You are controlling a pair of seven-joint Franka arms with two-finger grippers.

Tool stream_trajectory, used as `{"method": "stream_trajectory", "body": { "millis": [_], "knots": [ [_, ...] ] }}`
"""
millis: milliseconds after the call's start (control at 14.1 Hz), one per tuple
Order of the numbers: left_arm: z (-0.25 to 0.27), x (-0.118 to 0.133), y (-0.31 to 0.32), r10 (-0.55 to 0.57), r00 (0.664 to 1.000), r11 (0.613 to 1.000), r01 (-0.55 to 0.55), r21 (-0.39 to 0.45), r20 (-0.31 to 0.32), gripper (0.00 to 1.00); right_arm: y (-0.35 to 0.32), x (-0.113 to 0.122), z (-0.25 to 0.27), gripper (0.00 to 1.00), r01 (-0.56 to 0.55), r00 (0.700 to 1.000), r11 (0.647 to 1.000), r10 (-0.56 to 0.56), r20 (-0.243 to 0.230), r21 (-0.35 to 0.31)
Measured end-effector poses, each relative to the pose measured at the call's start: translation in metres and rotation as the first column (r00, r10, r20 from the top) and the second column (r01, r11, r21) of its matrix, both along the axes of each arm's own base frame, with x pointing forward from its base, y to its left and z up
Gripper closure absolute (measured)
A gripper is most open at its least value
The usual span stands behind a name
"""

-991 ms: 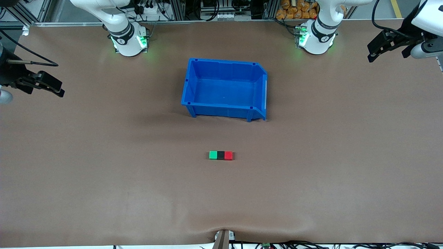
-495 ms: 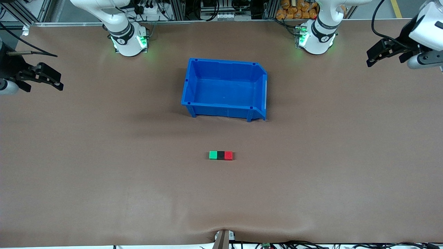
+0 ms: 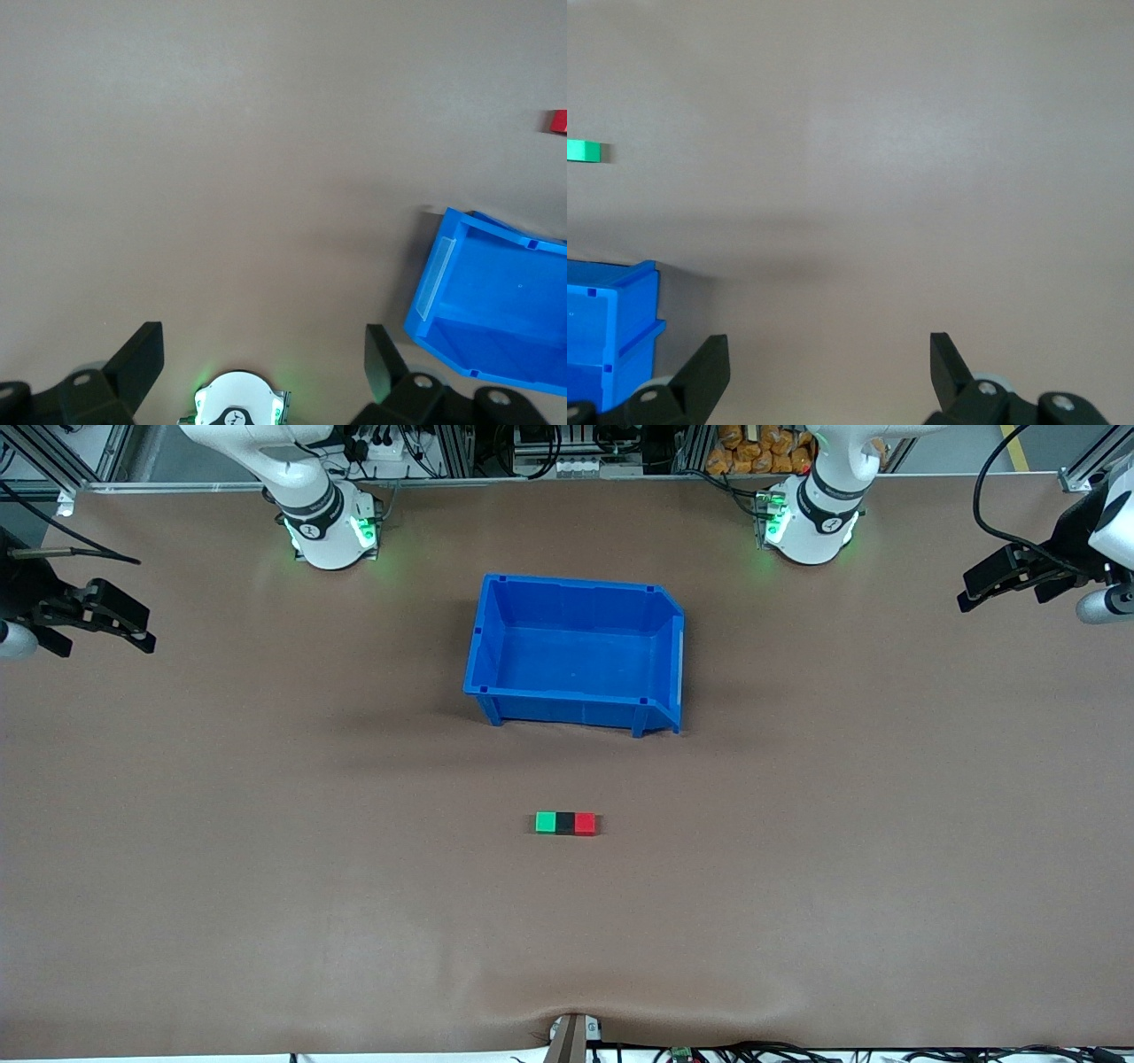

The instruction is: Attach green and red cubes to black cube

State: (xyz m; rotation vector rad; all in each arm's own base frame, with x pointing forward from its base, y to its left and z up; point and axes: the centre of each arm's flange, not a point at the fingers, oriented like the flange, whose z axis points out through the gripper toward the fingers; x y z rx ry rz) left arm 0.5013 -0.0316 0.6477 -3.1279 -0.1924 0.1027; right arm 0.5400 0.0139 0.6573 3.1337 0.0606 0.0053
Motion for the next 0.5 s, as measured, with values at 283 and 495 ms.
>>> {"method": "stream_trajectory", "body": {
  "millis": [283, 495],
  "knots": [
    [-0.007, 0.006, -0.015, -0.031, 1.0, 0.999, 0.031, 0.022, -0.003, 0.0, -0.005, 0.0, 0.0, 0.0, 0.008, 1.0, 1.0, -0.008, 0.0, 0.0],
    [-0.008, 0.008, -0.023, -0.048, 0.999, 0.999, 0.048, 0.024, -0.003, 0.0, -0.004, 0.0, 0.0, 0.0, 0.006, 1.0, 1.0, -0.006, 0.0, 0.0]
  ]
}}
